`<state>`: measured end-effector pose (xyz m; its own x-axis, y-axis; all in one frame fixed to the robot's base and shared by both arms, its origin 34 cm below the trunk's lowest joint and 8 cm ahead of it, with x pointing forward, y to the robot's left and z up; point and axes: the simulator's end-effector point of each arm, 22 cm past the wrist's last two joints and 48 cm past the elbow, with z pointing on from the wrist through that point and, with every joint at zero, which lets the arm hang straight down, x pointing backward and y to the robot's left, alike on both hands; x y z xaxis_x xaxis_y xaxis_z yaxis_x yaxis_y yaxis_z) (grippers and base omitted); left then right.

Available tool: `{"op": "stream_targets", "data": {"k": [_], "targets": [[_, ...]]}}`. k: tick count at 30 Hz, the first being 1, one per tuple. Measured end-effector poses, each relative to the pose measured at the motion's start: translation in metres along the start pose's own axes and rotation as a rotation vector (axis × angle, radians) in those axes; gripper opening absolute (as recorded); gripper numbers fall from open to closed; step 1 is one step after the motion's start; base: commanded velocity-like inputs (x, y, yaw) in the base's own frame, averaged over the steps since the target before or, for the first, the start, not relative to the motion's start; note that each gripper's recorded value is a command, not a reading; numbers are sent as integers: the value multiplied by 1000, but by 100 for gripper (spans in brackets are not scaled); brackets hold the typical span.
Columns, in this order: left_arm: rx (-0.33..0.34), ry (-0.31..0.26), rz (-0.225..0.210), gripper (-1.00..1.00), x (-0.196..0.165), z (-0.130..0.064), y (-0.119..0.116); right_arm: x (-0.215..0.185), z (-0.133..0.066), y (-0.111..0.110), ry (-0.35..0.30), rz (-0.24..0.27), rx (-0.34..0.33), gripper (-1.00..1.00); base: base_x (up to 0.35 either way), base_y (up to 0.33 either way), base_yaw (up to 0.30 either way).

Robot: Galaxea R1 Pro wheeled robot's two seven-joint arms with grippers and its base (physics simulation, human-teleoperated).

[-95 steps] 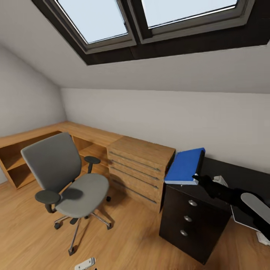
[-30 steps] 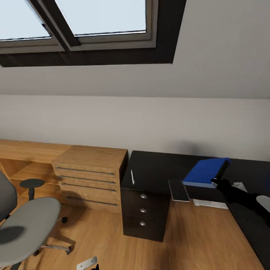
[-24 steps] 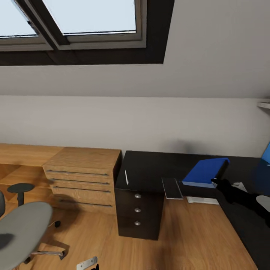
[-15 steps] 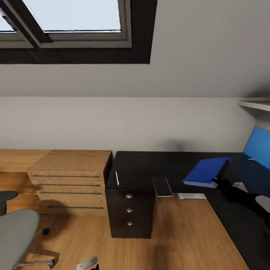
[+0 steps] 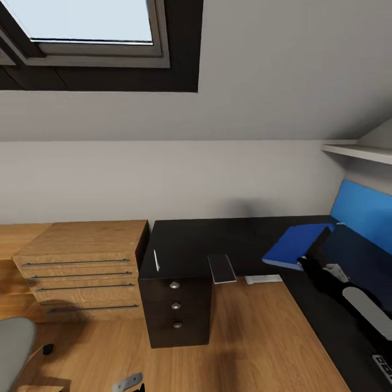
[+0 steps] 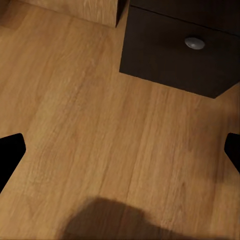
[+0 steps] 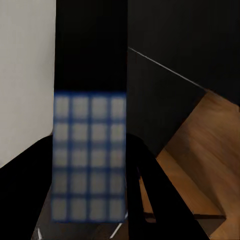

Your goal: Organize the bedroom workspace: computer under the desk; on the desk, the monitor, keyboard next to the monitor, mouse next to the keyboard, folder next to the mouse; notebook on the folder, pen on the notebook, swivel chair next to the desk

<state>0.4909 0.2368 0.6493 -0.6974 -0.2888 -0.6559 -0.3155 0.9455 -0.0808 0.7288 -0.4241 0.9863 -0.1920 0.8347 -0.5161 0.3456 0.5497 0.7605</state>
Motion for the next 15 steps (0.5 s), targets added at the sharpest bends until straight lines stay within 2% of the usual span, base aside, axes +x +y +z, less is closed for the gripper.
{"op": "stream_targets", "data": {"k": [1, 2, 4, 5, 7, 10, 13, 15], "targets": [[0, 0, 0, 100, 0, 0, 0, 3, 1, 2, -4, 7, -3, -100, 0, 0, -1], [1, 0, 1, 100, 0, 0, 0, 7, 7, 10, -94, 85, -12, -100, 0, 0, 0], [1, 0, 0, 100, 0, 0, -1, 19, 13, 4, -218, 226, 21, -100, 0, 0, 0], [1, 0, 0, 100, 0, 0, -1, 20, 14, 2, -238, 250, 31, -100, 0, 0, 0], [2, 0, 0, 100, 0, 0, -1, 21, 15, -13, -291, 338, 72, -100, 0, 0, 0], [2, 0, -1, 100, 0, 0, -1, 21, 15, -23, -327, 429, 102, -100, 0, 0, 0], [2, 0, -1, 100, 0, 0, -2, 15, 11, -36, -378, 553, 131, -100, 0, 0, 0], [2, 0, 0, 100, 0, 0, -2, 14, 10, -40, -390, 586, 139, -100, 0, 0, 0]]}}
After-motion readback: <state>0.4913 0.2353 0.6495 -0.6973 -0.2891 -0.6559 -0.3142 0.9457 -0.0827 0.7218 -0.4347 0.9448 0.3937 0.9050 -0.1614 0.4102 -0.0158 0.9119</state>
